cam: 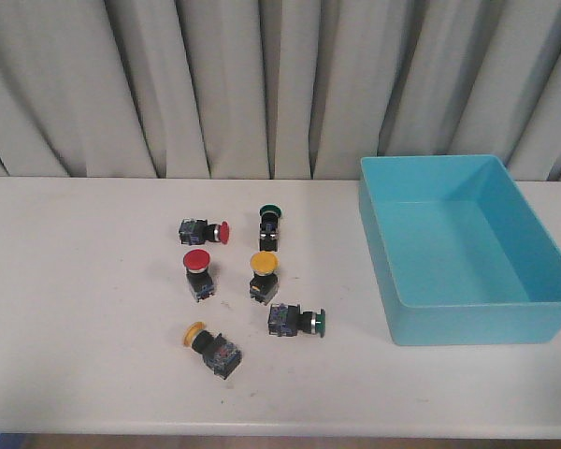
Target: Pick red and yellow buttons and place in box
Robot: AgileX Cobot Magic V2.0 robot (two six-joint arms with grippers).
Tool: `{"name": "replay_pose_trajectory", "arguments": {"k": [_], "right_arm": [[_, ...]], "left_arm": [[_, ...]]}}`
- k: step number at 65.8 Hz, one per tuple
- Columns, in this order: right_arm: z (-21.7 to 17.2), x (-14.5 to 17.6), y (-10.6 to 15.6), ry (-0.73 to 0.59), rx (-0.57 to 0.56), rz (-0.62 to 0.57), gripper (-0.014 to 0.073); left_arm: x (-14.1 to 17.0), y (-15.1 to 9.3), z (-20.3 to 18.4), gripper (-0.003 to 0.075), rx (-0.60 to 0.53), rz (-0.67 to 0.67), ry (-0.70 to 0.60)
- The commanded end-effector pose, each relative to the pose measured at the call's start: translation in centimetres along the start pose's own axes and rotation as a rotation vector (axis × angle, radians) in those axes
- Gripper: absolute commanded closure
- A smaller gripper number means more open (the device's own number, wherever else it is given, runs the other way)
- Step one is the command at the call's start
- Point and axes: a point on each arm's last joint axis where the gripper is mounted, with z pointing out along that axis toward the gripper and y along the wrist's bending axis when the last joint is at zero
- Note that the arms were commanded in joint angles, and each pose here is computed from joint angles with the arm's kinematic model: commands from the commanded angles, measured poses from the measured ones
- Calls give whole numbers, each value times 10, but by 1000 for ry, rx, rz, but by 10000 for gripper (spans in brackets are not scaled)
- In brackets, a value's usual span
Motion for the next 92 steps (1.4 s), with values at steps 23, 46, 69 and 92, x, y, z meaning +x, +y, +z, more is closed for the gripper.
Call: {"name": "replay_pose_trajectory", "arguments": {"k": [23,46,69,92], "right_arm": [[67,-22,-3,352,-10,-77,598],[90,7,-1,560,-24,-65,598],[99,18,-1,629,-29,-65,421],[101,19,-1,627,-29,-65,70]], "left_arm": [[-18,2,78,727,-27,4,512],[8,1,102,727,-29,8,682],[17,1,111,481,-29,7,730],[18,-3,111,129,4,33,747]]}}
